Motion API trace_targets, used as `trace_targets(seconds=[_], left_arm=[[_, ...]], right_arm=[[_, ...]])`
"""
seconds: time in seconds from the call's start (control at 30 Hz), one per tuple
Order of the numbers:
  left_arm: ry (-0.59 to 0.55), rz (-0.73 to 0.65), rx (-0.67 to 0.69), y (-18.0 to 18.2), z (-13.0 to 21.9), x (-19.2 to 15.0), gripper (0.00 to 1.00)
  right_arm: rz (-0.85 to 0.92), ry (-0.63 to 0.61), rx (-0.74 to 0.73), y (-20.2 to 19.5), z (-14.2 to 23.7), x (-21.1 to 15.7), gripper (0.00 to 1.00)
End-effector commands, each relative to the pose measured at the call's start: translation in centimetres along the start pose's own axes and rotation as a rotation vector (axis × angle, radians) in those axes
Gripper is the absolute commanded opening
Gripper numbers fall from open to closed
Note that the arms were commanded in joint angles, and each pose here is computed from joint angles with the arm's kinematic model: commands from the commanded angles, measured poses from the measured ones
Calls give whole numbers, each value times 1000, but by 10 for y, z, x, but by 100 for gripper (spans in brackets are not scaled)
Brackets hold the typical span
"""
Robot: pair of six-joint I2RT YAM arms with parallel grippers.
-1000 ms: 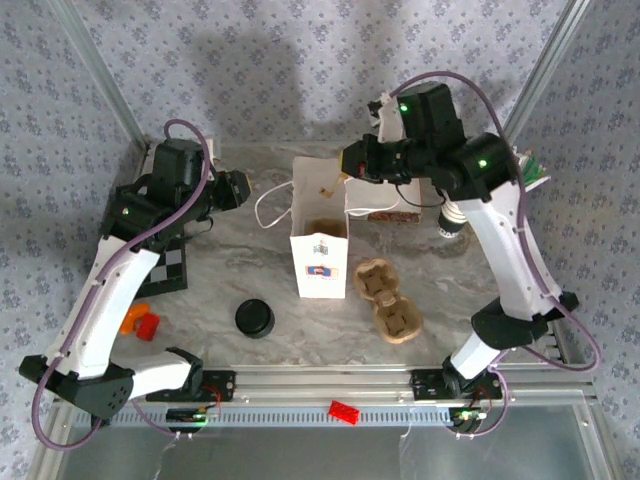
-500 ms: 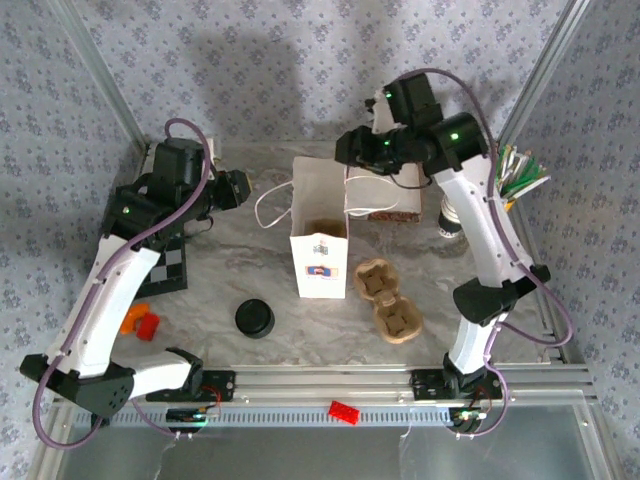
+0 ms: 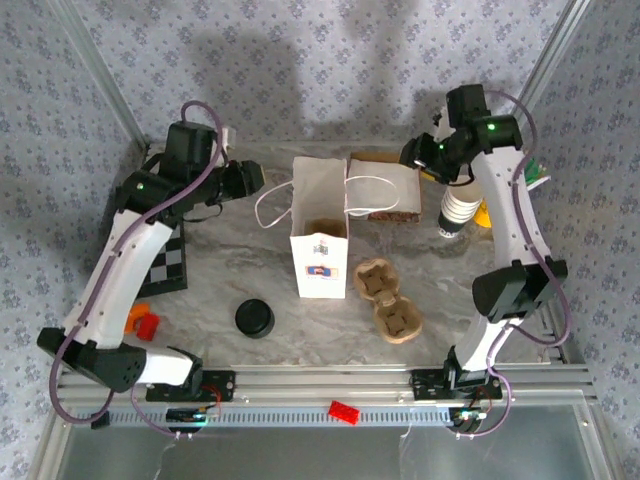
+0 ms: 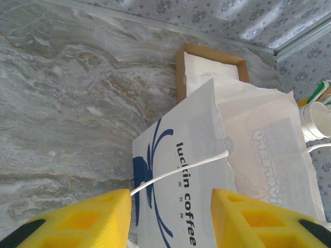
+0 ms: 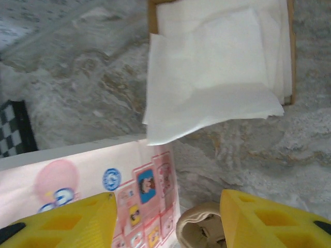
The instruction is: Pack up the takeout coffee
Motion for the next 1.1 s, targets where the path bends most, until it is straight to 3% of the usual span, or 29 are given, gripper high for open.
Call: trace_targets(seconds=[0.0, 0.3, 0.63, 1.07], left_arm=[[30, -6, -37, -7, 2, -2, 45], [27, -3, -32, -6, -3, -1, 45], [3, -15, 0, 1, -1, 0, 46], [-15, -31, 42, 13, 0, 0, 46]], right_arm=[[-13, 45, -73, -18, -25, -4, 56], [-171, 107, -163, -42, -87, -21, 57], [-251, 87, -194, -37, -140, -33, 64], [-324, 59, -245, -38, -173, -44, 63]])
Point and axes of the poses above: each hand's point on the last joint's axis, 136 mm out from that joint toward the fingers, its own z axis back along the fingers, its own y axis along the line the jaws close on, x = y × z, the point moved 2 cm from there along z, back along the fingers, and after that the axes turned 1 degree about z, right-handed, at the moved point
